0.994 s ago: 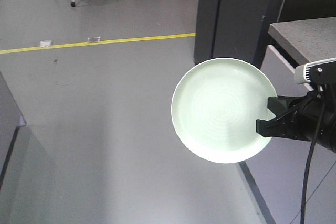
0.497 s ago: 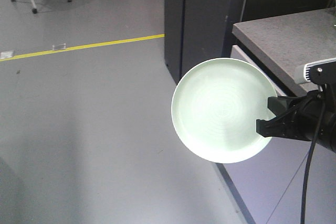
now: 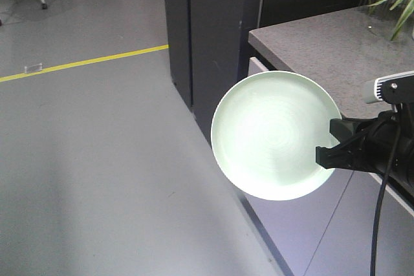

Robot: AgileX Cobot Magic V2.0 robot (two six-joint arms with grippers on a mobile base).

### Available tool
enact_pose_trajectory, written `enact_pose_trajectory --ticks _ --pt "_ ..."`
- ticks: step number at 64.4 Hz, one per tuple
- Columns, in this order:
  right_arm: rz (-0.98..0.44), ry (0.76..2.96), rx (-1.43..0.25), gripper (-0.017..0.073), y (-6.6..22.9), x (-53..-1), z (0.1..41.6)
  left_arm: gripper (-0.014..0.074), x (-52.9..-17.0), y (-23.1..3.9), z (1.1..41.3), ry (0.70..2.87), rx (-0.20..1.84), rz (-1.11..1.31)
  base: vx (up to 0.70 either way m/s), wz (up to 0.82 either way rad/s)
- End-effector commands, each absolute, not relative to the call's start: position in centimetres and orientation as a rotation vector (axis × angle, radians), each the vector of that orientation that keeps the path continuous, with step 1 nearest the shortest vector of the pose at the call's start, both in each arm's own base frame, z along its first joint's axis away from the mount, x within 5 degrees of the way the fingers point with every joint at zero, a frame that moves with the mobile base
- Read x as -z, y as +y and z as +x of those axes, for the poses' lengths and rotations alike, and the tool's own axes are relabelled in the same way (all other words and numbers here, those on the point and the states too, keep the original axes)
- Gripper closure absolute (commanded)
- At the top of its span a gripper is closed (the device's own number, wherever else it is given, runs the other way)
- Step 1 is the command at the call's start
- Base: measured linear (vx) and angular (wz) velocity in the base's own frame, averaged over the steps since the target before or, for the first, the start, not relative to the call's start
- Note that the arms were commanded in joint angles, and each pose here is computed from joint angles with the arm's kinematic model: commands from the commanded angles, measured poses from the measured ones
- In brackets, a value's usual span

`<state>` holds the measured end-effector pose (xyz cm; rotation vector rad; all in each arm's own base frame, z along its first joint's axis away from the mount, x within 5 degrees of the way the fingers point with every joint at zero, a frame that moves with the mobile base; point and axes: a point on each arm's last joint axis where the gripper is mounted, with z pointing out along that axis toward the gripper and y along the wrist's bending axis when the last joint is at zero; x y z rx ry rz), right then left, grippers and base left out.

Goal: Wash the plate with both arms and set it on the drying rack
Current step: 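Turn the base toward the counter with the potted plant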

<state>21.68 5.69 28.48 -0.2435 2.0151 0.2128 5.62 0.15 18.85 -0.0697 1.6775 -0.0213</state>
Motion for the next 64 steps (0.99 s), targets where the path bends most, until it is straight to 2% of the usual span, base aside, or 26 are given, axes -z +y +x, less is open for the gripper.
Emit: enact_pose_trajectory --ticks 1,64 --pt "-0.208 1.904 -0.192 0.0568 5.38 -30.34 21.90 0.0598 -19.07 0.15 5.61 1.605 0.030 -0.075 0.06 -0.22" --pt "-0.209 1.904 -0.192 0.0568 5.38 -30.34 21.90 0.0598 -19.07 0.15 5.61 1.605 0.030 -0.075 0.06 -0.24"
